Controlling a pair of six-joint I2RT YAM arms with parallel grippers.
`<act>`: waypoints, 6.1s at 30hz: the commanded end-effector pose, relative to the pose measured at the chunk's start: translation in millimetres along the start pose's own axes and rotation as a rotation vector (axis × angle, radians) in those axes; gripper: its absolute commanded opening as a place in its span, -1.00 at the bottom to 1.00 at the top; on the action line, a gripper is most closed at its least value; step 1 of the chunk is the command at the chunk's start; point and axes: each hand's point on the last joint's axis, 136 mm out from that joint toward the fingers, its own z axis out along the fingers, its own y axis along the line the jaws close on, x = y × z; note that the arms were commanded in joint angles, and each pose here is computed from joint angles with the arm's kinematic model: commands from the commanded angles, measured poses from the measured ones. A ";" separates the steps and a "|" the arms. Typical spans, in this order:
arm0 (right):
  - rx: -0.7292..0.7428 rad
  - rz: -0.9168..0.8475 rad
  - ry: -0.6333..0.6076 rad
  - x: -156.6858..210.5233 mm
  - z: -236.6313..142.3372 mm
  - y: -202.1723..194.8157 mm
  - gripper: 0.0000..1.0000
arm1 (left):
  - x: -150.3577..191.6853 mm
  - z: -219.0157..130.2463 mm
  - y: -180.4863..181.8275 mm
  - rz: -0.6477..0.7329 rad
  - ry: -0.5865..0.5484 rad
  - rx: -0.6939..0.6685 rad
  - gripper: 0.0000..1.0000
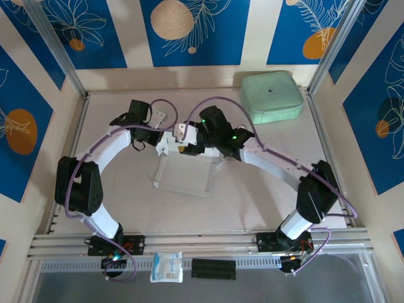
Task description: Fold the paper box
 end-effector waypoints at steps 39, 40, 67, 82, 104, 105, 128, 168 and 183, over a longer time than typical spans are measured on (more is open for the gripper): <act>-0.493 0.966 0.154 51.5 40.0 -16.1 -0.14 | -2.9 4.1 -16.4 0.134 -0.022 -0.031 -1.00; -0.480 0.967 0.147 48.6 37.0 -19.6 -0.14 | -2.0 5.0 -16.6 0.134 -0.018 -0.030 -1.00; -0.387 1.015 0.236 81.3 51.8 -30.4 -0.09 | 0.6 5.5 -17.7 0.153 -0.008 -0.042 -1.00; -0.373 0.927 0.314 90.7 65.3 -14.2 -0.20 | 0.0 2.9 -20.9 0.134 -0.017 -0.031 -1.00; -0.092 0.403 0.445 108.5 77.4 -8.4 -0.55 | 1.2 -15.2 -14.7 -0.053 -0.016 -0.077 -0.57; -0.082 0.382 0.444 108.7 77.2 -8.9 -0.56 | 3.1 -15.6 -13.8 -0.063 -0.007 -0.081 -0.53; 0.098 0.057 0.406 100.8 78.3 -12.7 -0.60 | 26.5 -74.0 17.2 -0.428 -0.128 -0.133 -0.11; -0.071 -0.057 0.358 88.5 65.6 6.3 -0.79 | 25.1 -52.2 -8.1 0.052 -0.002 0.231 0.44; -0.069 -0.069 0.372 88.8 67.4 3.4 -0.79 | 54.1 -12.1 4.7 0.009 0.119 0.222 -0.23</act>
